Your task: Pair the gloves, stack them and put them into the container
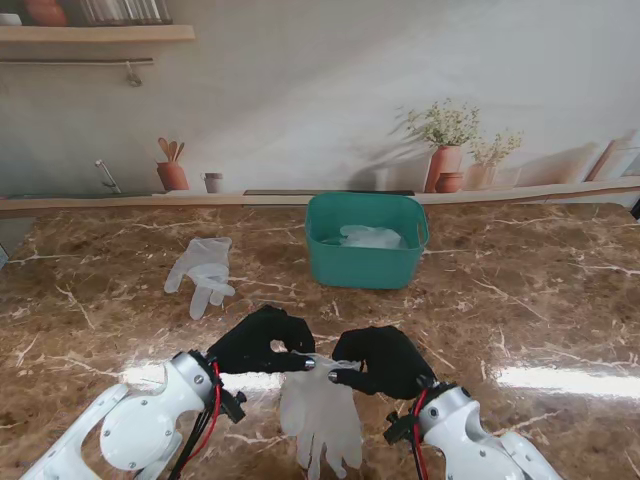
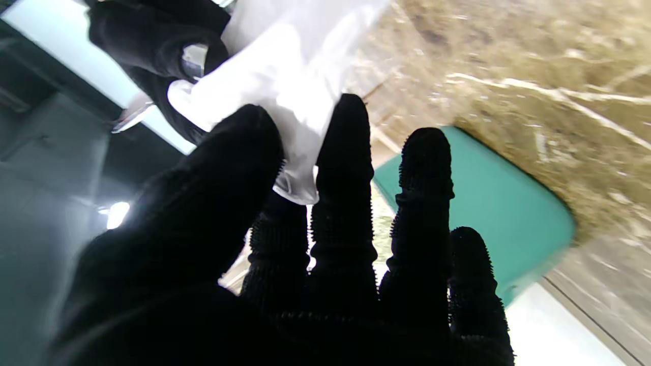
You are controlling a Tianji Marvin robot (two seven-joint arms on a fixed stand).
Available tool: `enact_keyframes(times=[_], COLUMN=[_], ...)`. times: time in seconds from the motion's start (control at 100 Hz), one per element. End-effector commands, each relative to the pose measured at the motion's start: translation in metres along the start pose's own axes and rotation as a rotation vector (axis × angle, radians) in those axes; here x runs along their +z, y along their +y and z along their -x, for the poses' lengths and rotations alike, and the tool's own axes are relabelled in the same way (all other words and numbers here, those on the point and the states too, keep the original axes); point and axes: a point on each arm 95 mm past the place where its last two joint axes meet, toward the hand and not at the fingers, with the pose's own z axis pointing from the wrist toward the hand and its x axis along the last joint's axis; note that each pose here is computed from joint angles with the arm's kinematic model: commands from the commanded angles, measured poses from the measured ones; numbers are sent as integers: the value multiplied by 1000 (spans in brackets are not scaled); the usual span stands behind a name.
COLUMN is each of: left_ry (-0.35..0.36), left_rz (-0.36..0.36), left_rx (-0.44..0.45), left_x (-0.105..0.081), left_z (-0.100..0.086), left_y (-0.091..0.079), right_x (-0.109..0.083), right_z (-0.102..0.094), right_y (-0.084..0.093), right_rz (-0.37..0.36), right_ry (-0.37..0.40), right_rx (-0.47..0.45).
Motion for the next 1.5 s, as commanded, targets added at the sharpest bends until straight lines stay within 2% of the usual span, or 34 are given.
enact_keyframes(times=[0.0,0.16,0.33,0.54,0.69,0.86,0.99,1.11,1.26,1.49], left_ry=[-39,-109,-171,-226,-254,-275,-285,-301,-352,-482], left_rz=[-2,25,-2,-8,-5,32,21,-11,-61,-120], left_rx=[27,83,165,259,288,313,329,352,391,451], left_x=[14,51,87,118,129,123,113,103,88,71], left_z=[13,34,56,73,81,85,86,88,95,117], left_y=[-1,2,9,14,18,15,8,-4,-31,-93], right_x=[13,45,71,89,94,87,77,69,59,53], right_z=[26,64,97,125,138,143,141,136,127,115], right_y=[1,6,12,13,8,7,11,17,23,27], right_rz=[6,19,25,13,-8,-19,-11,40,98,119], right_ry=[-75,-203,-273,-333,-374,-417,-428,-425,-409,-371], right_rx=[-2,-6,-111,-257,-329,-407,-452,-466,-466,-474])
